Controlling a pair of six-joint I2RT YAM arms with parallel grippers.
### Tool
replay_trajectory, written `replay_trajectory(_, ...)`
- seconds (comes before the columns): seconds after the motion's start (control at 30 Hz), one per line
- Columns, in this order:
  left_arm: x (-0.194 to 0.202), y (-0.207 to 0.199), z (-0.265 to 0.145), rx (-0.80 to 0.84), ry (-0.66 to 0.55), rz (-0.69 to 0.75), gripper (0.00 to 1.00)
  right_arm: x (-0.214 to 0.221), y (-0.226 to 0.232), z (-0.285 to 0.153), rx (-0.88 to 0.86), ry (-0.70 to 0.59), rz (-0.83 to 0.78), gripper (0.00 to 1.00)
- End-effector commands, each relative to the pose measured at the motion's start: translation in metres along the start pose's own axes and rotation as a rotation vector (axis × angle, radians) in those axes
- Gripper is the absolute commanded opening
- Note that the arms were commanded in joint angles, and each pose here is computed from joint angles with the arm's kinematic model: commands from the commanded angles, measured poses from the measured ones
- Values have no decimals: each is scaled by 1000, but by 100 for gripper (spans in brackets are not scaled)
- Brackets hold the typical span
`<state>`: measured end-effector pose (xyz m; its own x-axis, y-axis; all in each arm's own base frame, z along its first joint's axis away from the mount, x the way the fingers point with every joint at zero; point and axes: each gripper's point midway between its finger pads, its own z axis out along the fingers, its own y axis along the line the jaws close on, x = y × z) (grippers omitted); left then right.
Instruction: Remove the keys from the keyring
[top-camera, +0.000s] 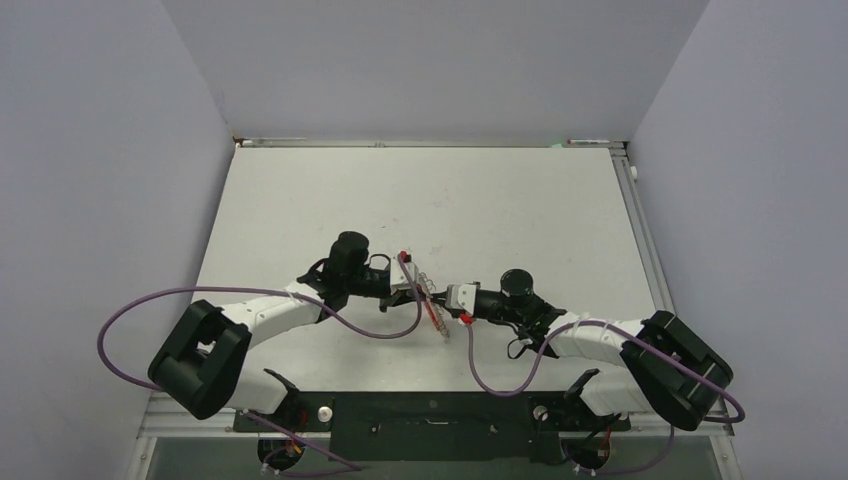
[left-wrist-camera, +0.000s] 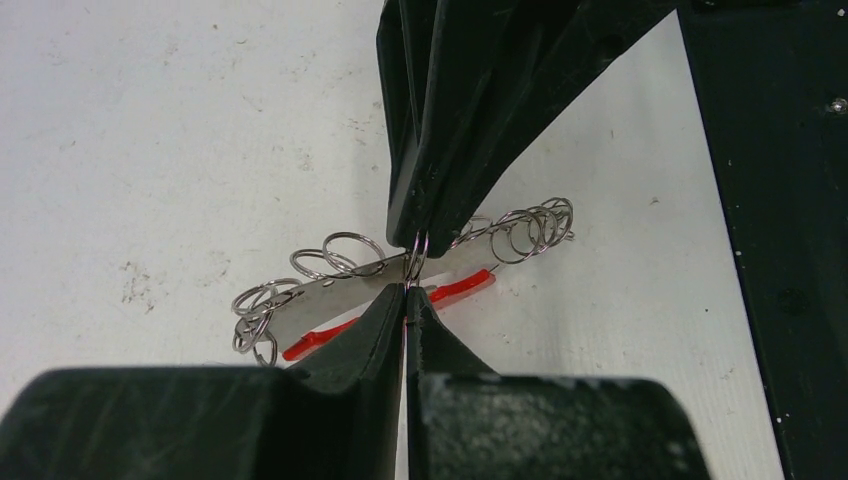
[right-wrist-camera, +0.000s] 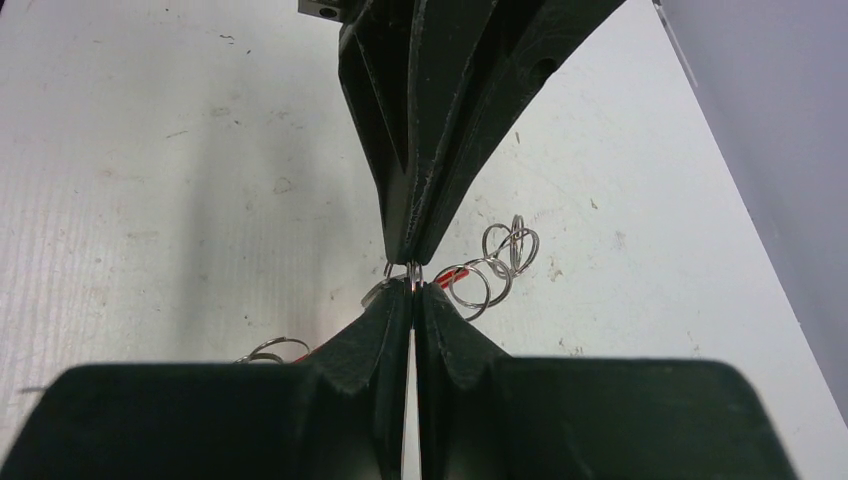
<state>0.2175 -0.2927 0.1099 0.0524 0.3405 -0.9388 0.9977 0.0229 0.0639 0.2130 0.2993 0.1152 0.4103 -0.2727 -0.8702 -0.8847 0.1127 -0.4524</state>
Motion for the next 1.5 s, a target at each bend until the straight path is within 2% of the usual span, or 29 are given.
replay_trajectory(0.0, -8, 2, 3, 22, -45, 22, 0, -35, -18, -4, 57, -144, -46, 5)
replay_trajectory(0.2, -11, 0, 9, 42, -76, 31, 0, -49, -24, -7, 70, -241, -3, 5)
replay_trajectory(0.37, -17, -1, 10, 33, -117, 40, 1, -48, -25, -8, 74, -271, 66, 5)
replay_trajectory(0.43, -19, -2, 4, 26, -128, 39, 15, -47, -20, -10, 66, -273, 67, 5)
replay_trajectory(0.5, -20, -3, -3, 5, -142, 45, 21, -46, -17, -12, 62, -274, 66, 5)
replay_trajectory(0.7, -36, -9, -10, -30, -204, 110, 23, -48, -15, -14, 63, -287, 59, 5)
replay_trajectory(0.97, -48, -3, -7, -64, -253, 115, 24, -51, -13, -16, 60, -298, 61, 5)
replay_trajectory(1.13, -47, -10, -2, -37, -251, 133, 20, -55, -11, -18, 60, -312, 58, 5)
replay_trajectory(1.4, -37, -8, 3, -37, -238, 129, 1, -57, -7, -20, 51, -320, 58, 5)
replay_trajectory(1.47, -41, -9, 2, -36, -248, 140, 0, -56, -7, -20, 50, -317, 61, 5)
